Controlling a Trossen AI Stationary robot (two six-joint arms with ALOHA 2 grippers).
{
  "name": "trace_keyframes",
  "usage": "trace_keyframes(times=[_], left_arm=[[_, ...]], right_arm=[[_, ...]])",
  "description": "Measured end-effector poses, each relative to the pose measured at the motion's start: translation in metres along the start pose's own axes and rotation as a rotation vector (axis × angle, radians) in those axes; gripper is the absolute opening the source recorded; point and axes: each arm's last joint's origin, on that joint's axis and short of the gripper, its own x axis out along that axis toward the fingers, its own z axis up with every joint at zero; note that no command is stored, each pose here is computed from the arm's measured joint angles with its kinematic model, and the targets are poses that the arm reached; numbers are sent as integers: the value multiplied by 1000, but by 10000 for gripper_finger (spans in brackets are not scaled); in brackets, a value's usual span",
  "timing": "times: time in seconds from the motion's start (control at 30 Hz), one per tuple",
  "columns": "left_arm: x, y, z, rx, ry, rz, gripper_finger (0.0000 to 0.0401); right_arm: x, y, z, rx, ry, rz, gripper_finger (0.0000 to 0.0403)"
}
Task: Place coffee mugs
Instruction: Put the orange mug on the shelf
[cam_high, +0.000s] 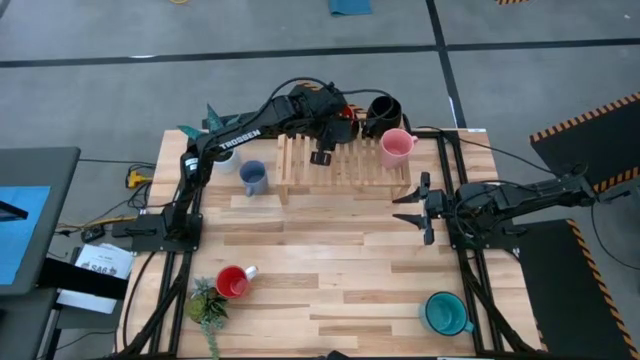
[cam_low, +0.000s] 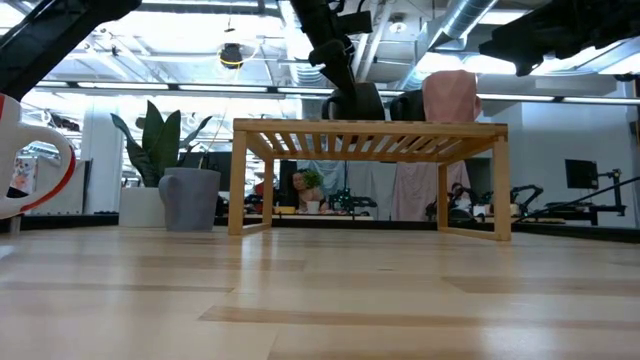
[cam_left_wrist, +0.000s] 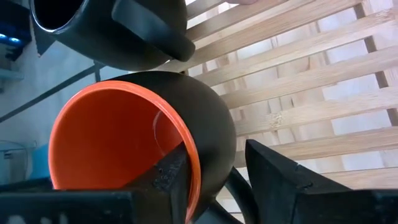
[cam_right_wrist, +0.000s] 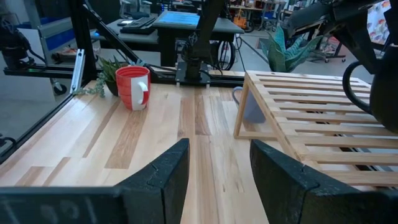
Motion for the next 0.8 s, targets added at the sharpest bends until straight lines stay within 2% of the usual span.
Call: trace_keyframes(times=[0.33,0.8], left_arm=[[0,4,3,-4,-12,54,138],[-1,2,4,2,59,131,138]], right_arm=[[0,0,0,2,0,0,193],[0,0,0,3,0,0,193]])
